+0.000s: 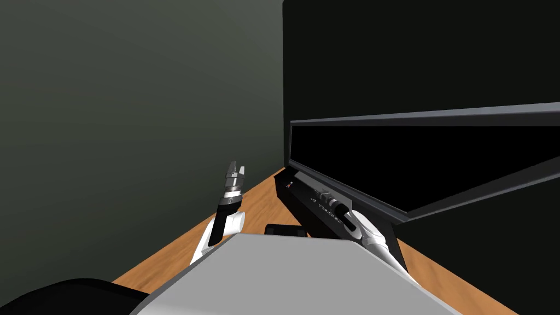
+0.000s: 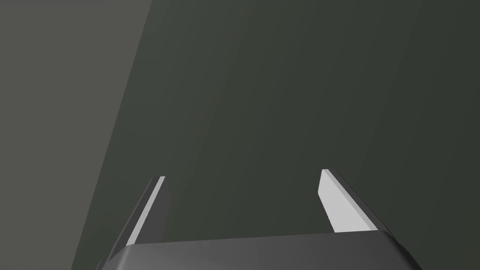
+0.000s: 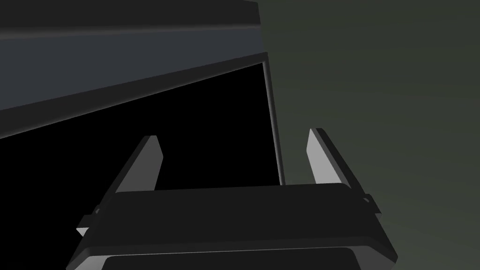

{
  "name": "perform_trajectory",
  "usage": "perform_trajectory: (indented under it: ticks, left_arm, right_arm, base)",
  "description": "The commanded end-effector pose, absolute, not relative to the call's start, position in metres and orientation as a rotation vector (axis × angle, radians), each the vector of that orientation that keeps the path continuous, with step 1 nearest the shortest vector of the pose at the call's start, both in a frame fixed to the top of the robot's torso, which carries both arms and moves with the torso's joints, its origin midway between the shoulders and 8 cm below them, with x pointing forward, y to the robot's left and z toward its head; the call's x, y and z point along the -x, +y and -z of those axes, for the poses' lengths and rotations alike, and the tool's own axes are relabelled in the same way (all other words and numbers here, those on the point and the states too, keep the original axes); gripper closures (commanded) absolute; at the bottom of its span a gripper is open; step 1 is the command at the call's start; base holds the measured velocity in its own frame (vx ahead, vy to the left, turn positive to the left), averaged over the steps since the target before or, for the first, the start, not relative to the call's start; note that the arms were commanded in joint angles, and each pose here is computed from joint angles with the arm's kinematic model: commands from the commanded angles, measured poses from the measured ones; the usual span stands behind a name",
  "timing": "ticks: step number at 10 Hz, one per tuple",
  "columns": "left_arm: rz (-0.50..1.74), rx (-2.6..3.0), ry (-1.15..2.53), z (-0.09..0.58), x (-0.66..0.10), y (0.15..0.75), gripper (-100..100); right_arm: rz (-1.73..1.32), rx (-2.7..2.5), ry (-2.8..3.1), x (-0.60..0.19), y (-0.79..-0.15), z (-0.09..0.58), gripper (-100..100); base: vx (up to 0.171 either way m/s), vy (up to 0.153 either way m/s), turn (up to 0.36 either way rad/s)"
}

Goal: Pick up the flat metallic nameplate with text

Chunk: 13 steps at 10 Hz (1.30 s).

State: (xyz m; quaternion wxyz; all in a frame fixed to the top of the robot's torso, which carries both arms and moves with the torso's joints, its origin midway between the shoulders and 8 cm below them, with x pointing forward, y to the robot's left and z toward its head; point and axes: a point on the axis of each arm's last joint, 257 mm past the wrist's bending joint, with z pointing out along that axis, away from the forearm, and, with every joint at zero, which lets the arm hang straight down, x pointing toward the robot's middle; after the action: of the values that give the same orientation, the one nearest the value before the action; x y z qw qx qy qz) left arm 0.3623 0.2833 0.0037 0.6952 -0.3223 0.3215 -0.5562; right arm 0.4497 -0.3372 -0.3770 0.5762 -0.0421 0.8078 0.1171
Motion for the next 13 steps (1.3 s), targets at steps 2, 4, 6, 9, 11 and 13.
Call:
perform_trajectory:
  ticks: [2,4,6,9,11,13]
  left_arm:
    - [1.241,0.719,0.718,-0.004,-0.362,0.283,0]
    - [1.241,0.719,0.718,-0.004,-0.362,0.283,0]
    - [1.241,0.72,0.718,-0.004,-0.362,0.283,0]
    - [1.241,0.719,0.718,-0.004,-0.362,0.283,0]
    - [1.241,0.719,0.718,-0.004,-0.362,0.283,0]
    - [1.241,0.719,0.718,-0.004,-0.362,0.283,0]
  right_arm:
    - [-0.251,0.108,1.93,-0.446,-0.345,0.394,-100]
    - [-0.211,0.144,1.973,-0.443,-0.354,0.41,-100]
    - [-0.176,0.181,2.011,-0.441,-0.362,0.423,-100]
    - [-0.144,0.195,2.086,-0.427,-0.376,0.452,-100]
    - [-0.119,0.221,2.138,-0.418,-0.384,0.47,-100]
    - [-0.1,0.245,2.187,-0.409,-0.391,0.486,-100]
  base:
    - [-0.024,-0.043,0.063]
    - [-0.033,-0.052,0.191]
    - [-0.025,-0.034,0.122]
    - [-0.04,-0.065,0.171]
    - [-0.054,-0.065,0.165]
    - [-0.033,-0.061,0.165]
